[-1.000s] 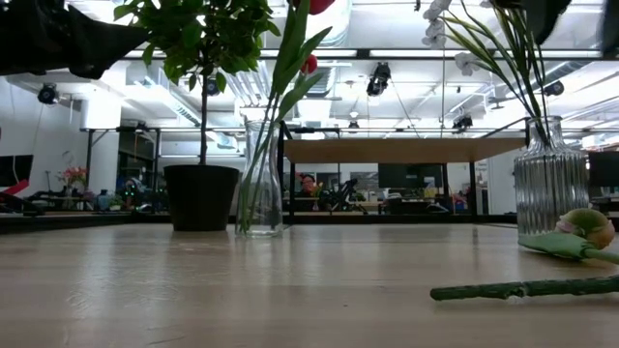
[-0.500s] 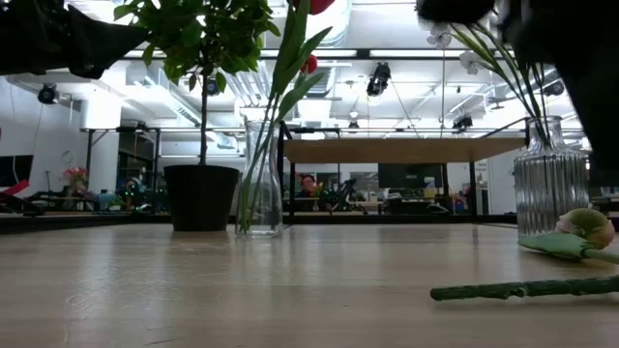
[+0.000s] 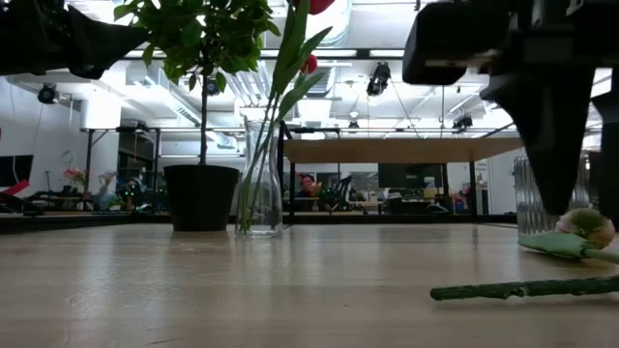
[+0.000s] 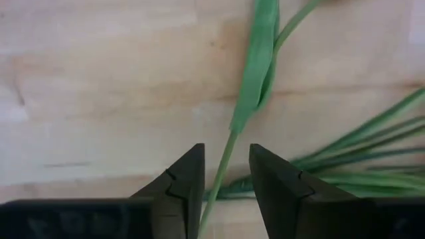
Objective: Pick and place flowers into a vace then onto a shelf
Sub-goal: Put the pink flower into the right transparent vase
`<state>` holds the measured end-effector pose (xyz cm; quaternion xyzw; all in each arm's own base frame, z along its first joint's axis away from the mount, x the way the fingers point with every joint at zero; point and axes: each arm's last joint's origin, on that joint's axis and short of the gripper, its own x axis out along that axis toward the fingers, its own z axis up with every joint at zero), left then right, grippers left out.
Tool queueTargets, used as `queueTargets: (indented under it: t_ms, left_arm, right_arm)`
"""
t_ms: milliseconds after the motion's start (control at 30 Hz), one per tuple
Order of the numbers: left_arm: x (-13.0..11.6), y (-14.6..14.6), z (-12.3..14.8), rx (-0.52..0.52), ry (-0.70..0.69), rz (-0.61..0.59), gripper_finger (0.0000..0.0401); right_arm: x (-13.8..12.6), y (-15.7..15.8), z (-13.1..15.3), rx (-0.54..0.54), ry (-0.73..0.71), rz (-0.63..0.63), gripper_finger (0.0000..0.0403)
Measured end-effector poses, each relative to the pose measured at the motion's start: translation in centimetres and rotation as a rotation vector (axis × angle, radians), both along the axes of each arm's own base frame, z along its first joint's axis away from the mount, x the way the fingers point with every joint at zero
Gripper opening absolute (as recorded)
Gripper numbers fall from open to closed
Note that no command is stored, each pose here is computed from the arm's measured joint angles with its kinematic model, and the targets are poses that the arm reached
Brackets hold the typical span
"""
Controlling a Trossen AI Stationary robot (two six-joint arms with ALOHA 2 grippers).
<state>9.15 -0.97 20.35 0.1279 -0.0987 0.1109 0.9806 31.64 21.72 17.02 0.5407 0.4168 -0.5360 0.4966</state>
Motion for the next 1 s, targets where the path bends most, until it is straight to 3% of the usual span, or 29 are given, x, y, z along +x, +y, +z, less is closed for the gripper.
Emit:
queueTargets:
  t_ms: [400, 700, 833, 1000]
  left_arm:
    - [0.0, 0.0, 0.0, 0.001, 0.004, 0.0, 0.0004]
    - [0.0, 0.0, 0.0, 0.001, 0.004, 0.0, 0.0004]
    - [0.0, 0.0, 0.0, 0.001, 0.005, 0.0, 0.0004]
    - [0.0, 0.0, 0.0, 0.001, 0.004, 0.0, 0.0004]
  right_arm:
    - [0.8, -0.7, -3.1, -0.069, 0.072, 0.009, 0.0109]
    - [0.9, -0.6, -3.3, -0.028, 0.099, 0.044, 0.0107]
    - [0.9, -0.6, -3.3, 0.007, 0.114, 0.068, 0.0087]
    - [1.0, -0.4, -3.3, 0.029, 0.119, 0.084, 0.0032]
